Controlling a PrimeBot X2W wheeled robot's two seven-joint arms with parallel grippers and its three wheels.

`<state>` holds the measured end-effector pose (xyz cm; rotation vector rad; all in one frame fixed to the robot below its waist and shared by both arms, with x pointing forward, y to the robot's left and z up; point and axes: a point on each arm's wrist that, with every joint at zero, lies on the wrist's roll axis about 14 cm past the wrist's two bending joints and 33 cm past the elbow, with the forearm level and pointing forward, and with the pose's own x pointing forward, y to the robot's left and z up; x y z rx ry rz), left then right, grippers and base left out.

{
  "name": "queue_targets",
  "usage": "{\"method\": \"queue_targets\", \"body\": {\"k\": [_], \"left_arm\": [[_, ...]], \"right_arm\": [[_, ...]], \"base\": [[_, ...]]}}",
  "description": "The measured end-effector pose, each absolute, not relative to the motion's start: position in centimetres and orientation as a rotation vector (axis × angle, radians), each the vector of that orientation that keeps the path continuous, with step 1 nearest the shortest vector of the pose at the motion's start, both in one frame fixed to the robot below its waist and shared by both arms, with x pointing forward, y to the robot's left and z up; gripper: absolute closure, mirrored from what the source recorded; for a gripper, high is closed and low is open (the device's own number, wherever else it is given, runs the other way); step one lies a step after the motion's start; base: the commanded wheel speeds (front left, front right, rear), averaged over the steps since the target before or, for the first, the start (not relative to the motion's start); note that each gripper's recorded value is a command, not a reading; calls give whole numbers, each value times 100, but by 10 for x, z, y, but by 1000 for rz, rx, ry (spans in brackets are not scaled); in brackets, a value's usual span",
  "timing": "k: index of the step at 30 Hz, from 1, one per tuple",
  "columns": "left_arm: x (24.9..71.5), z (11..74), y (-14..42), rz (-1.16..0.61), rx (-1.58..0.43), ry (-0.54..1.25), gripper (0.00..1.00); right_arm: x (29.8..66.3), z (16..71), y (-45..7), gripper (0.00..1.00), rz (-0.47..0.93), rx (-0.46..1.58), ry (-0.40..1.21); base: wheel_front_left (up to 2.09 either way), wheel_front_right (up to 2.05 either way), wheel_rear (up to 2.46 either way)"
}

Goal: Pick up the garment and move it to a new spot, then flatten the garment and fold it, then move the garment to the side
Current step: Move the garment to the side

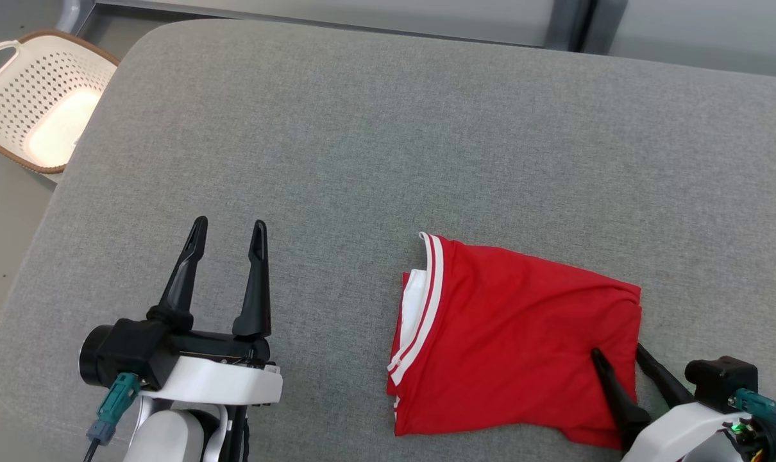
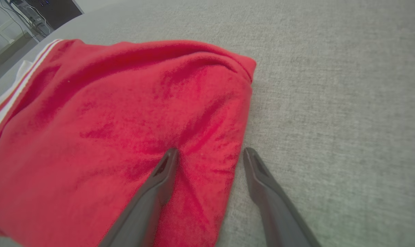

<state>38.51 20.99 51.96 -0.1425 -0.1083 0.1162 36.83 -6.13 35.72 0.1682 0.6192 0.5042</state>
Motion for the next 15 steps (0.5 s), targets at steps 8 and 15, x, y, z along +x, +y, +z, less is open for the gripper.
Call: {"method": "queue_targets", "body": {"k": [8,15], "left_arm": [[387,515,213,120,-128,-104,0],[405,517,185,15,-117,-115,0]], "right_arm": [[372,362,-66,100,514,134,610],[372,376,-111,100,424,62,567]], "base": [[0,0,0],[0,0,0]]}}
